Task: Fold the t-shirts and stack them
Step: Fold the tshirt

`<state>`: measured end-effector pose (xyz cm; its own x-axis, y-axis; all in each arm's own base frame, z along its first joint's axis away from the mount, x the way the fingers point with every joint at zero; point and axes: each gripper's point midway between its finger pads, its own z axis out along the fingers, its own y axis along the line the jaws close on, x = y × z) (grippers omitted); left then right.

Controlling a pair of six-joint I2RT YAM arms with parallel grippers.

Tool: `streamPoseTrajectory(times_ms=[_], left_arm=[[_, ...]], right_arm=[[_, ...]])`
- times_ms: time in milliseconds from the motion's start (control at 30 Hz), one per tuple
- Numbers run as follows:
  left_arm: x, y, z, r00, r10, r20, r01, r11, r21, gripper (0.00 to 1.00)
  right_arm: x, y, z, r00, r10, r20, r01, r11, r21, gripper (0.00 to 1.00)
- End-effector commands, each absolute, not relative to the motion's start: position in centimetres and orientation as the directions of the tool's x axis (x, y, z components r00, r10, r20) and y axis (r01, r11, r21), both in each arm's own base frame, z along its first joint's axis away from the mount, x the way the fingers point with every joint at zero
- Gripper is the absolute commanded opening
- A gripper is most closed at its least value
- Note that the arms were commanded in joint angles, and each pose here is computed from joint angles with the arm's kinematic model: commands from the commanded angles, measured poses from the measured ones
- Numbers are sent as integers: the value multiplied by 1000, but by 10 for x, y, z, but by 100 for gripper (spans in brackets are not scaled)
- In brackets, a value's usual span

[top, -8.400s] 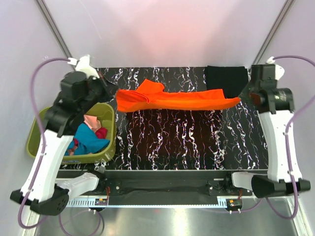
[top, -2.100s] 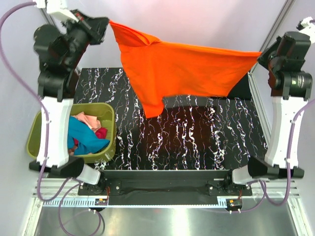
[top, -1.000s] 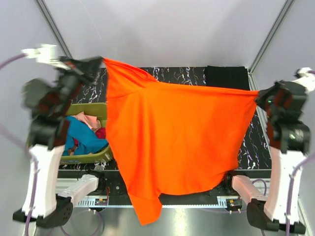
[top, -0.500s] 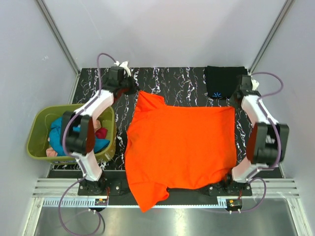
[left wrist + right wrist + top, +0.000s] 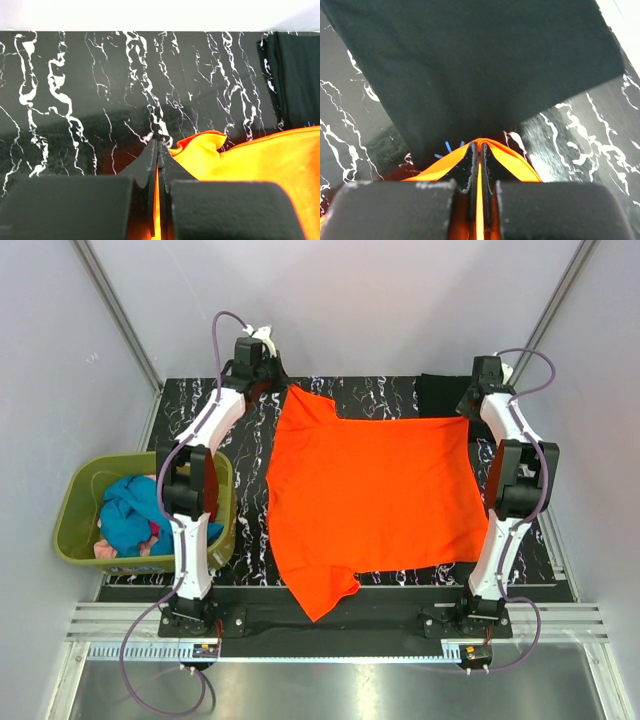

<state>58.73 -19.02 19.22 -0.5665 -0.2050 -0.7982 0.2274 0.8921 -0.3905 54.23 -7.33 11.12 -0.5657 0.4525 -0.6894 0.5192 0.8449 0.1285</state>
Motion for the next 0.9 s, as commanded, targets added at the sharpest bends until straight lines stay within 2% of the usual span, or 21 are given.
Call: streamPoseTrajectory(times_ms=[0, 267, 433, 467, 867], left_arm=[[598, -184, 214, -519, -195, -832, 244, 899, -363, 0], [566, -189, 222, -541, -194, -818, 261, 886, -383, 0], [527, -199, 211, -591, -160, -791, 262, 889, -375, 0], [519, -200, 226, -576, -171, -800, 266, 885, -381, 0], [435, -181, 215, -649, -144, -747, 224, 903, -368, 0]], right_arm=[[552, -75, 123, -581, 428, -693, 491, 863, 122, 0], [535, -72, 130, -591, 446, -672, 494, 859, 136, 0], [512, -72, 126, -626, 476, -618, 527, 842, 115, 0], [508, -72, 132, -620, 479, -621, 529, 840, 121, 0], [453, -75, 125, -670, 511, -538, 549, 829, 103, 0]])
